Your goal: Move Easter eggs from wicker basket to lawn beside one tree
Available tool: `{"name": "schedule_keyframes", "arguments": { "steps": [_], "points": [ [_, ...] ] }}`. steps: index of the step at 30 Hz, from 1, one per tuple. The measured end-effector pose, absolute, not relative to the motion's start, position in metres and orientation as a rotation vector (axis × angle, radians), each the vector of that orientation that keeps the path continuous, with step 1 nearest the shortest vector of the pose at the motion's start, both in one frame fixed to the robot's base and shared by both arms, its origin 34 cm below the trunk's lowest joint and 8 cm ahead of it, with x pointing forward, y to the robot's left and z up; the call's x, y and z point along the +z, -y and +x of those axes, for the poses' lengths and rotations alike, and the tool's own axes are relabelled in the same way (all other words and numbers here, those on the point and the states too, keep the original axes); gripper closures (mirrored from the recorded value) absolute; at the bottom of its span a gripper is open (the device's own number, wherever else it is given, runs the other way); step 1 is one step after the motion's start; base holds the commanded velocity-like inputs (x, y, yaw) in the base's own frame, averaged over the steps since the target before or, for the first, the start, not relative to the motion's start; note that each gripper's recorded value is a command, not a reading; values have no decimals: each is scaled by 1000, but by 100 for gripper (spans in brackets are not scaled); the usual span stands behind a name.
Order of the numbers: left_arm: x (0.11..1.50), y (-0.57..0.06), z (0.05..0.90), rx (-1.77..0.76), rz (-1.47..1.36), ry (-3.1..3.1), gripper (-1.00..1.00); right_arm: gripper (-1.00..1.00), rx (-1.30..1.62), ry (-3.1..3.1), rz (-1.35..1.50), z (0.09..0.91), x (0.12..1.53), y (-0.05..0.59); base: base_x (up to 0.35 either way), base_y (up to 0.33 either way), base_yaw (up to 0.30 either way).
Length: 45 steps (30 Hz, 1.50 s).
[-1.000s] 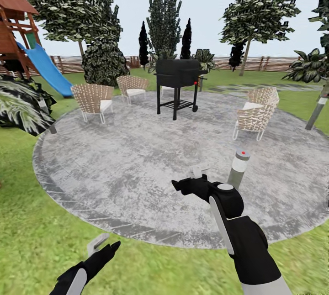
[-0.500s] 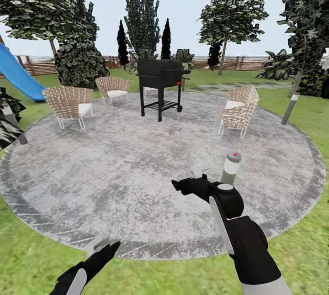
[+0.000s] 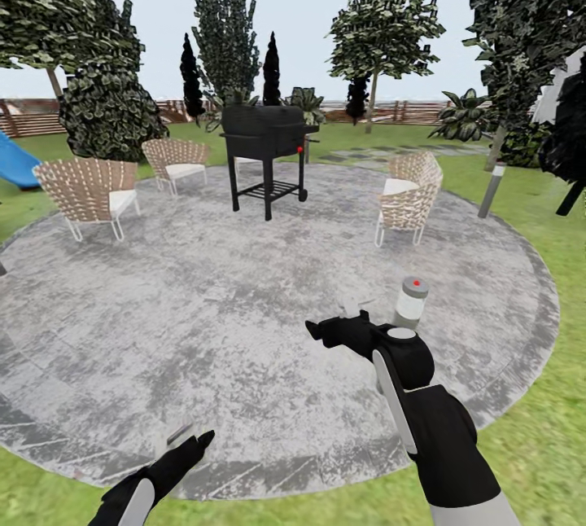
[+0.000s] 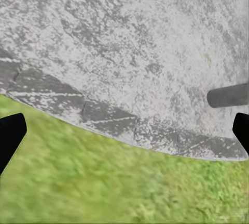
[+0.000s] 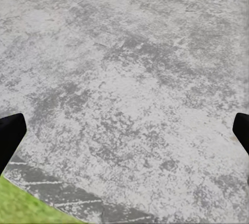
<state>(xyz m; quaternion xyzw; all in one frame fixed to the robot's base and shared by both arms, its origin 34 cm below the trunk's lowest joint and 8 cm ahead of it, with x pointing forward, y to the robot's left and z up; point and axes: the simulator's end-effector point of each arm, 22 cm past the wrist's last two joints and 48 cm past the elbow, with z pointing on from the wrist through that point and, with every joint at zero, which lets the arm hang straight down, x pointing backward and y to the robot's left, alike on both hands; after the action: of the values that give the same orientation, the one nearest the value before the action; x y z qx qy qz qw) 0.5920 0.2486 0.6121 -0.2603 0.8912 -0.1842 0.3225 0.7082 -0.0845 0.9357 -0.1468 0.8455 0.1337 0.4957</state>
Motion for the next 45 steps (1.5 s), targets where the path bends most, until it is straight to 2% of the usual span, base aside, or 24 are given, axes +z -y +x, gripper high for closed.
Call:
{"name": "schedule_keyframes", "arguments": {
  "steps": [28, 45],
  "points": [
    [612, -249, 592, -482, -684, -2340, -100, -100, 322, -2050, -355, 708, 935, 85, 259, 182, -7],
    [609, -251, 590, -469, -692, -2349, -100, -100, 322, -2043, -352, 710, 939, 86, 259, 182, -222]
  ]
}}
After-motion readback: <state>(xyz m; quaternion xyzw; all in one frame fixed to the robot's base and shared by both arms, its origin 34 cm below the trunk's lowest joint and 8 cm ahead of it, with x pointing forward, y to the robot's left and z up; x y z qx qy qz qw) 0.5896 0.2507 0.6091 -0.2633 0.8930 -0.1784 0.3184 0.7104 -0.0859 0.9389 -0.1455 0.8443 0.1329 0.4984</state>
